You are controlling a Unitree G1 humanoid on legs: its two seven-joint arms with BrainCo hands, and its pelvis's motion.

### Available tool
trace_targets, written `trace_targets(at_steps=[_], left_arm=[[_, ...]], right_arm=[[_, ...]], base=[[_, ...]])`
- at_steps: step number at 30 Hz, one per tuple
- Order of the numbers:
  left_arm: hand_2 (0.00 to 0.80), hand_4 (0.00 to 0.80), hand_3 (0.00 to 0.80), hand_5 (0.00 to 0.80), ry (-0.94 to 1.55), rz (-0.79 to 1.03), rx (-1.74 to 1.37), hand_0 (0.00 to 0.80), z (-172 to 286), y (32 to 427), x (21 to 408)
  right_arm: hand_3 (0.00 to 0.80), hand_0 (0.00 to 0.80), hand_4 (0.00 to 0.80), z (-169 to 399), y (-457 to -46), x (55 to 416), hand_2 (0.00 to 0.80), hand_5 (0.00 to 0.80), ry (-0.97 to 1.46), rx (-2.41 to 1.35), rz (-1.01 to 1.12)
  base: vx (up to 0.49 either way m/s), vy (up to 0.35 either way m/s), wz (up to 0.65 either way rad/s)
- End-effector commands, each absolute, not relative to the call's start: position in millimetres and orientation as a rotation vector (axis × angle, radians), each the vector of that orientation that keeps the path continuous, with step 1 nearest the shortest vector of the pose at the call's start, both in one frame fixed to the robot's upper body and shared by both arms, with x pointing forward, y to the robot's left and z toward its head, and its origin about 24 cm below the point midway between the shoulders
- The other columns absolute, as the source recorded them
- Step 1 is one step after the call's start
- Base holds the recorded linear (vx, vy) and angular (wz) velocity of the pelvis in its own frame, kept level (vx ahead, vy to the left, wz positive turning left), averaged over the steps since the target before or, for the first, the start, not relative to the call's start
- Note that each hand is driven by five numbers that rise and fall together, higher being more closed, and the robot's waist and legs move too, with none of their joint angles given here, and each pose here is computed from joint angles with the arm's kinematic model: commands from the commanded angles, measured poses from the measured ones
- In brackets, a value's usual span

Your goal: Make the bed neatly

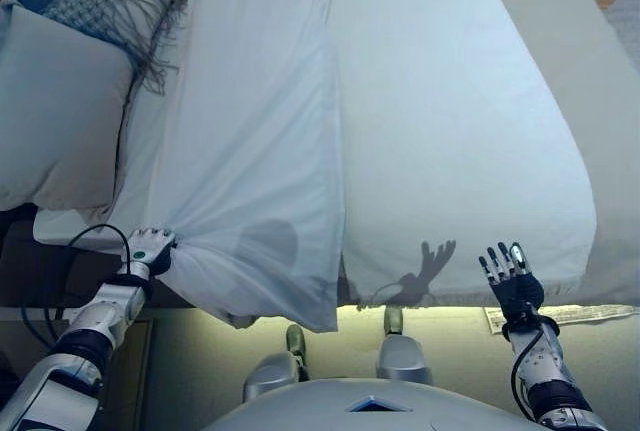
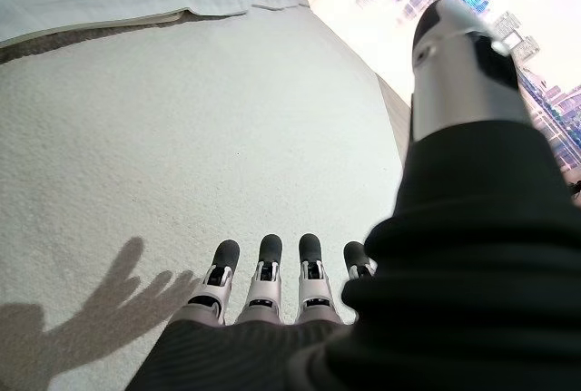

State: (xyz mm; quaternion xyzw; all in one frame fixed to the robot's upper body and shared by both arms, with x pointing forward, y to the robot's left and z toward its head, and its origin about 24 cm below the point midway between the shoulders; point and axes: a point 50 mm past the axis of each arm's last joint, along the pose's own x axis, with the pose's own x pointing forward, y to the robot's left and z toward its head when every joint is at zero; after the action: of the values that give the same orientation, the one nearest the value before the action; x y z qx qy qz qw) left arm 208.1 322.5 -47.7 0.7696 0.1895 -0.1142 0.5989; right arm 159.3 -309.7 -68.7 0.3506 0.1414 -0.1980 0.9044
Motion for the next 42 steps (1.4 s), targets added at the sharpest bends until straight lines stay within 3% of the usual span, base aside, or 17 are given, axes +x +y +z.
trace_targets(at_steps=[1,5,13,22,27,33,42], left_arm=[[0.000,0.000,0.000,0.000,1.010,-0.214,1.851,0.000,-52.2,404.8,125.1],[0.000,0.000,0.000,0.000,1.063,-0.242,1.751,0.000,-62.9,400.0,116.3],[0.000,0.000,0.000,0.000,1.347,-0.535,1.470,0.000,-107.4,363.1,83.8],[0.000,0.000,0.000,0.000,1.385,-0.443,1.674,0.000,-95.6,381.9,80.6],[0.000,0.000,0.000,0.000,1.150,-0.274,1.659,0.000,-79.9,387.3,104.8],[0.000,0.000,0.000,0.000,0.661,-0.025,1.331,0.000,-31.2,366.3,182.9],[0.000,0.000,0.000,0.000,0.217,-0.031,0.870,0.000,11.9,297.4,230.7]], right_arm=[[0.000,0.000,0.000,-64.9,-316.6,157.4,0.000,0.000,0.227,0.724,-0.417],[0.000,0.000,0.000,-66.0,-314.1,159.6,0.000,0.000,0.239,0.727,-0.410],[0.000,0.000,0.000,-61.5,-305.3,175.1,0.000,0.000,0.267,0.738,-0.358],[0.000,0.000,0.000,-62.4,-302.4,175.7,0.000,0.000,0.279,0.738,-0.374],[0.000,0.000,0.000,-66.4,-296.7,171.3,0.000,0.000,0.270,0.758,-0.394],[0.000,0.000,0.000,-68.9,-286.6,164.3,0.000,0.000,0.242,0.803,-0.433],[0.000,0.000,0.000,-77.8,-271.7,156.9,0.000,0.000,0.253,0.842,-0.467]], base=[[0.029,-0.038,-0.05],[0.032,-0.045,-0.04],[0.028,-0.046,-0.03],[0.023,-0.020,0.03],[-0.020,-0.020,0.13],[-0.030,-0.068,0.06],[-0.035,-0.093,0.04]])
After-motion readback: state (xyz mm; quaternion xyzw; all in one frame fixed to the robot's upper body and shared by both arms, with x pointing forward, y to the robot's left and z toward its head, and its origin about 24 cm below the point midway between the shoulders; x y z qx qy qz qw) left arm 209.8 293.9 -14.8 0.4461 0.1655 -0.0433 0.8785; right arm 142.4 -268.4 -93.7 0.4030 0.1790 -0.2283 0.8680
